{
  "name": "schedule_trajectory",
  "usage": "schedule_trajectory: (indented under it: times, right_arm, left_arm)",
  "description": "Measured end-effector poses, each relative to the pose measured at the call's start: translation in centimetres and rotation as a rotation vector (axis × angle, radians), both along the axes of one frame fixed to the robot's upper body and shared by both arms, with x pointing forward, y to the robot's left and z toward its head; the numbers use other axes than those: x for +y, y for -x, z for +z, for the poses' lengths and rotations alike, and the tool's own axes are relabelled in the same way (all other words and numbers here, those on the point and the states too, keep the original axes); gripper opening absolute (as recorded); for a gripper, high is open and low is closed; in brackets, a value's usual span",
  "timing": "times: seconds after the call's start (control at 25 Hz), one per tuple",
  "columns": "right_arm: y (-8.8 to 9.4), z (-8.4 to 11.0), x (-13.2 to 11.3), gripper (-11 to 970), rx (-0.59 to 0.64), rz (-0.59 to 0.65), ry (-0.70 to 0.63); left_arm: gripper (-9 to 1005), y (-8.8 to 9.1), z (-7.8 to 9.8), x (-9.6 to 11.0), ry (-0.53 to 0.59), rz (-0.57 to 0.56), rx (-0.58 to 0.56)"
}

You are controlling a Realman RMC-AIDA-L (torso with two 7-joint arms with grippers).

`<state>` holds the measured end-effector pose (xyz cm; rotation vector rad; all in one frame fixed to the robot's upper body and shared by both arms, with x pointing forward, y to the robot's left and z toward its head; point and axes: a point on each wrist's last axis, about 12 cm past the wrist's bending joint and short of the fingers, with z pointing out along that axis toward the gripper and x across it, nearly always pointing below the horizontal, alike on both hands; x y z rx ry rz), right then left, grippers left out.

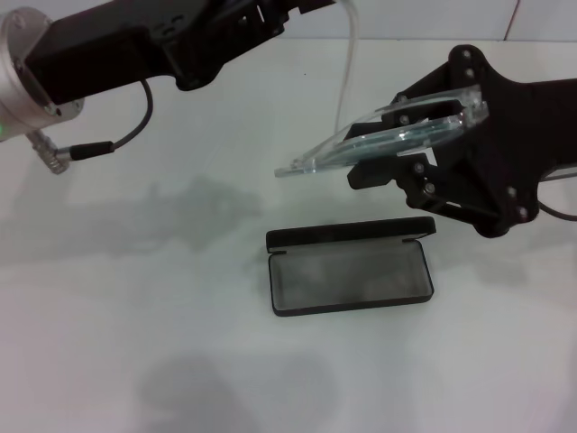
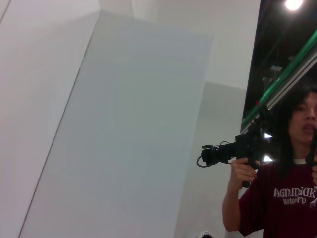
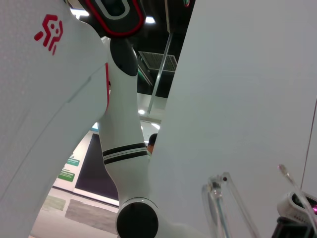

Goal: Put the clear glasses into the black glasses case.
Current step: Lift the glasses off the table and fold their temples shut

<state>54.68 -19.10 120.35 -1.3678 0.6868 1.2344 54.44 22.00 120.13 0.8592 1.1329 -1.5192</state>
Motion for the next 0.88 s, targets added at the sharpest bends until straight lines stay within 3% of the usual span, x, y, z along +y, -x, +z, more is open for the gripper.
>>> schedule_trajectory:
  times: [0.88]
  right_arm:
    - [-0.3, -0.3, 0.1, 98, -0.004, -0.035, -0.001]
  left_arm:
    - [101, 0.2, 0.1, -2.1, -0.027, -0.101, -0.005]
